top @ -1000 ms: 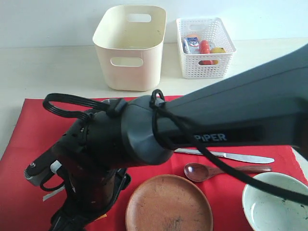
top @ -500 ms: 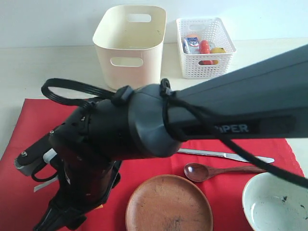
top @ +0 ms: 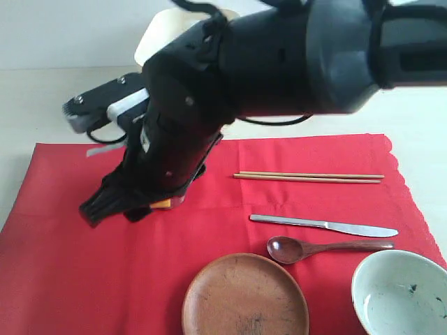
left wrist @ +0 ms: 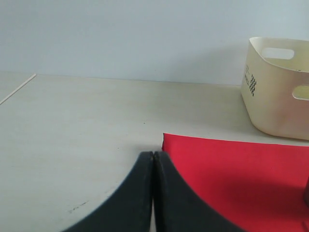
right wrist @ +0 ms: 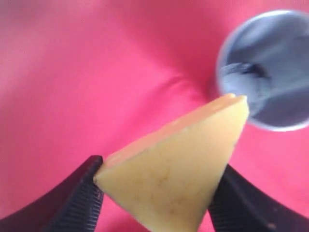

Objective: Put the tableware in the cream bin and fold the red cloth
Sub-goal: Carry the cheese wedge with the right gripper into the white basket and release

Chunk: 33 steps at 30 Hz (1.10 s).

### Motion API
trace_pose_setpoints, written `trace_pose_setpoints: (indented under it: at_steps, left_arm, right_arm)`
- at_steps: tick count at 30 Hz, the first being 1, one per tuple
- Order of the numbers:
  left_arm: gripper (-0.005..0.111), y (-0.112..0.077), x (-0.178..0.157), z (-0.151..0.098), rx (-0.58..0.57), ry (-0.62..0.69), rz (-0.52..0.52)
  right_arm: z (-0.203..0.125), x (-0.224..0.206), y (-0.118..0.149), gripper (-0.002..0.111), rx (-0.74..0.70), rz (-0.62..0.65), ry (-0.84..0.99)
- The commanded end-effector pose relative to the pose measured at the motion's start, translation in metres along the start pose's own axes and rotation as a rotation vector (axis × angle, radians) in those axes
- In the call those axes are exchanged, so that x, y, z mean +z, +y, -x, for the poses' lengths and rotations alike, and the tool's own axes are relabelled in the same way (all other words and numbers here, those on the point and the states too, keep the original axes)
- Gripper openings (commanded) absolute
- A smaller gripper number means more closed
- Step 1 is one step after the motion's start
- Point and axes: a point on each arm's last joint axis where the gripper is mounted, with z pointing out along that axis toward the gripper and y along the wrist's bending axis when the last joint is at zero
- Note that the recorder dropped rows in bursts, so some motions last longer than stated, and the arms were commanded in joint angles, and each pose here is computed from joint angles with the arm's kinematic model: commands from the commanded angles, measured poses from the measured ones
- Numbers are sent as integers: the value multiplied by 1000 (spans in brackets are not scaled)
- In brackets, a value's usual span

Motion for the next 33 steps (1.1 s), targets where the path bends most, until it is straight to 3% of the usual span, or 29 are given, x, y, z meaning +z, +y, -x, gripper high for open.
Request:
trace_pose_setpoints:
  at_steps: [1, 11, 23, 33]
  left_arm:
    - [3, 0, 0, 0, 9, -9, -7]
    - [3, 0, 0, 0, 9, -9, -7]
    - [3, 0, 0, 0, 9, -9, -7]
    - [3, 0, 0, 0, 9, -9, -7]
  right_arm:
    - [21, -20, -37, 0, 53, -41, -89]
    - [49, -47, -124, 0, 189, -174, -230]
    - [43, -49, -233, 0, 383, -307, -340]
    - [49, -26, -294, 0, 471, -365, -358]
